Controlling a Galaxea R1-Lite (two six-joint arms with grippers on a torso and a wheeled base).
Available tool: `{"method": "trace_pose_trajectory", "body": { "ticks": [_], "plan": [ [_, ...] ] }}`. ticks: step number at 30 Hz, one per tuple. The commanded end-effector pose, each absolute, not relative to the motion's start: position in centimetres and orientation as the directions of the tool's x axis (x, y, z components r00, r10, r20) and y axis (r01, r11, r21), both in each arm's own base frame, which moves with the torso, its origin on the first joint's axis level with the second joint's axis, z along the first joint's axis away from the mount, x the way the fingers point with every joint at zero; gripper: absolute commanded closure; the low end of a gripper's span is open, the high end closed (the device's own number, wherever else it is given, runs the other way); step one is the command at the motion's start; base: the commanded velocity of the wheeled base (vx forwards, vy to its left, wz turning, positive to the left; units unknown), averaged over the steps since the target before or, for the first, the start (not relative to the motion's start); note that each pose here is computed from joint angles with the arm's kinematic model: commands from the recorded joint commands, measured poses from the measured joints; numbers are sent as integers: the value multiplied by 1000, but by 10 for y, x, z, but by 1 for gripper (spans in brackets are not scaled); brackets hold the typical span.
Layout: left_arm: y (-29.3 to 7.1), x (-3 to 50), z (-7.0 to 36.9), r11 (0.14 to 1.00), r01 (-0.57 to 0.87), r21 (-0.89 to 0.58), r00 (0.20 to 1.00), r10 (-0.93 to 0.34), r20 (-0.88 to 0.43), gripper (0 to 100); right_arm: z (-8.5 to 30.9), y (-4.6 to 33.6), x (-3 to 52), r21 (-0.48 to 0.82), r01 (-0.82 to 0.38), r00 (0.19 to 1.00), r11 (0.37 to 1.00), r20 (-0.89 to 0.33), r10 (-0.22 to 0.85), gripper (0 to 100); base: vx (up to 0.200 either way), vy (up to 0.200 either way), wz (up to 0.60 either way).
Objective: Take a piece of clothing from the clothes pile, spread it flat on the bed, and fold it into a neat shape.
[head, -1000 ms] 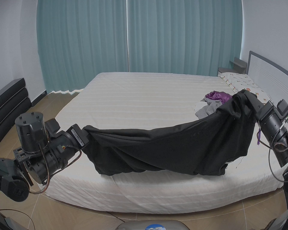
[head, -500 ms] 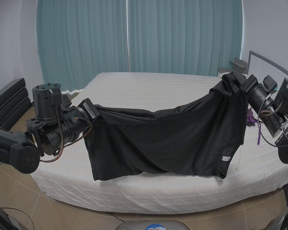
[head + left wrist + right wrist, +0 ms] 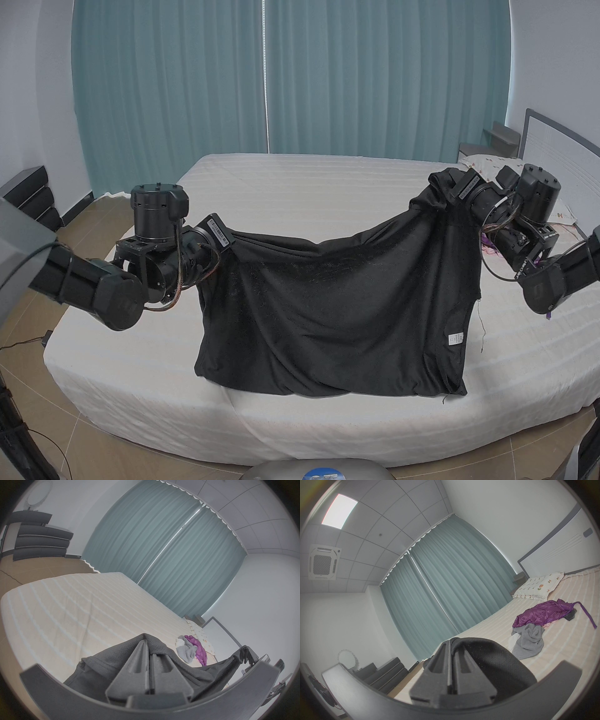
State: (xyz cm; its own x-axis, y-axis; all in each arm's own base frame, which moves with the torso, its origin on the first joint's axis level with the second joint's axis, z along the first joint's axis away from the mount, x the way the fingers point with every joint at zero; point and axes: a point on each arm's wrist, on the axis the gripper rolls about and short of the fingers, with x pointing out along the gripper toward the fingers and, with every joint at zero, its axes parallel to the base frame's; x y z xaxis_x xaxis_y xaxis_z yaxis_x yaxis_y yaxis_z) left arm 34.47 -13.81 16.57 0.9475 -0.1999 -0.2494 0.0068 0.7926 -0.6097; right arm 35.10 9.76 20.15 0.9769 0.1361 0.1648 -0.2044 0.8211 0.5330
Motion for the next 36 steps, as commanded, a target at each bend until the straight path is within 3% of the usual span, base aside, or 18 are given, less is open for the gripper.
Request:
{"method": "trace_pose_trajectory", "body": {
  "ticks": [1,4,12,23,24,25,32,36],
  "plan": [
    [-140,384,126,806,-57,-589,935,-163,-314,100,164,103,387,525,-157,987,837,96,126,100,200,0,0],
    [-141,401,104,812,-87,-577,927,-147,-346,100,142,105,403,521,-123,992,845,56,110,100,200,0,0],
    [-144,433,49,821,-136,-554,907,-122,-403,100,87,108,435,510,-56,996,858,-27,81,100,0,0,0],
    [-147,460,8,811,-158,-563,906,-108,-410,100,42,109,465,502,4,998,865,-60,30,100,0,0,0],
    [-148,462,6,806,-160,-571,907,-109,-407,0,37,109,467,501,8,997,866,-67,30,100,0,0,0],
    [-148,464,4,803,-160,-574,907,-110,-407,0,35,109,468,500,8,997,866,-70,32,0,0,0,0],
    [-152,475,-27,806,-182,-563,900,-94,-425,0,-13,112,479,484,38,992,874,-127,27,0,0,0,0],
    [-146,480,-25,801,-192,-568,908,-74,-412,0,-1,100,490,502,60,997,863,-70,-28,0,0,0,0]
  ]
}}
